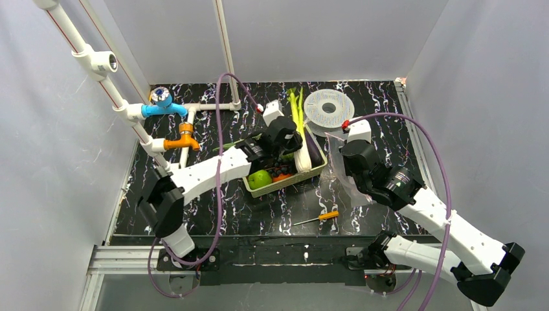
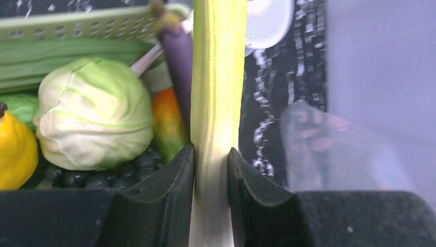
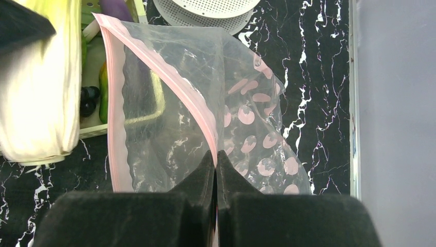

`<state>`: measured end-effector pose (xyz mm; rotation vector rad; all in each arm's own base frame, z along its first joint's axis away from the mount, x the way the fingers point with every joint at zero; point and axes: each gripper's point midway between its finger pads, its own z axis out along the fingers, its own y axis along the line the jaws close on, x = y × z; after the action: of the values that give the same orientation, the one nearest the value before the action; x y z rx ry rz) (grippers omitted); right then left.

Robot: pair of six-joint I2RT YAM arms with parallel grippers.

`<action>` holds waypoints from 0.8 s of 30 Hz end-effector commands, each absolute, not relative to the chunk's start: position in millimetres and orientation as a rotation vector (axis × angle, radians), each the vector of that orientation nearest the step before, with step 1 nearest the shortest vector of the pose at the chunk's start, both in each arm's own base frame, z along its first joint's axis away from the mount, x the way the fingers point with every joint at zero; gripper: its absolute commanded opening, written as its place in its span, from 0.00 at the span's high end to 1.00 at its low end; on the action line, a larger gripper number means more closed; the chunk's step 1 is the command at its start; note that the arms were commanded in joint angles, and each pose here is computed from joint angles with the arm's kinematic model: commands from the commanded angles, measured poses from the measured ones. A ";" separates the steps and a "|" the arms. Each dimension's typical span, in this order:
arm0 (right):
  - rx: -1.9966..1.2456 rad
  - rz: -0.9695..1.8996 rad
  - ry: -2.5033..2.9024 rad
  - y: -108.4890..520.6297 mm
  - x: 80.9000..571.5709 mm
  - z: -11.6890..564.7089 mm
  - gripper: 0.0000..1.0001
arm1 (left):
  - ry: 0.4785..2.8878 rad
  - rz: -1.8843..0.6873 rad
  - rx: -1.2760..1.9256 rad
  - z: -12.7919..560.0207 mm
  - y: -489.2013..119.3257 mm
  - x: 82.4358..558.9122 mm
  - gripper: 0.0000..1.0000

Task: Place the food in the zip-top bag and seal the zipper
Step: Pick up the fake vegetable from the bin, then place the fake vegetable in the zipper food storage bag.

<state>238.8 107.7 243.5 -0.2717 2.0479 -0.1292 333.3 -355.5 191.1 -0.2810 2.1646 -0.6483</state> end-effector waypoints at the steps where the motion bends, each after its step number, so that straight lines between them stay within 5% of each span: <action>1: -0.234 -0.067 2.021 112.7 241.1 254.0 0.99 | 1.934 -0.864 -0.234 273.5 -359.5 329.4 1.00; 17: -0.204 0.300 2.163 142.8 233.8 277.4 0.99 | 1.041 -1.529 0.336 446.4 -377.5 220.6 1.00; 24: -0.213 0.449 2.220 156.2 221.7 294.0 0.99 | 0.747 -1.664 0.523 478.7 -405.9 189.5 1.00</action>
<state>235.0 144.3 274.1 -0.2065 2.2070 0.3019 233.2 -411.8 414.1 0.3587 1.1308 -1.5789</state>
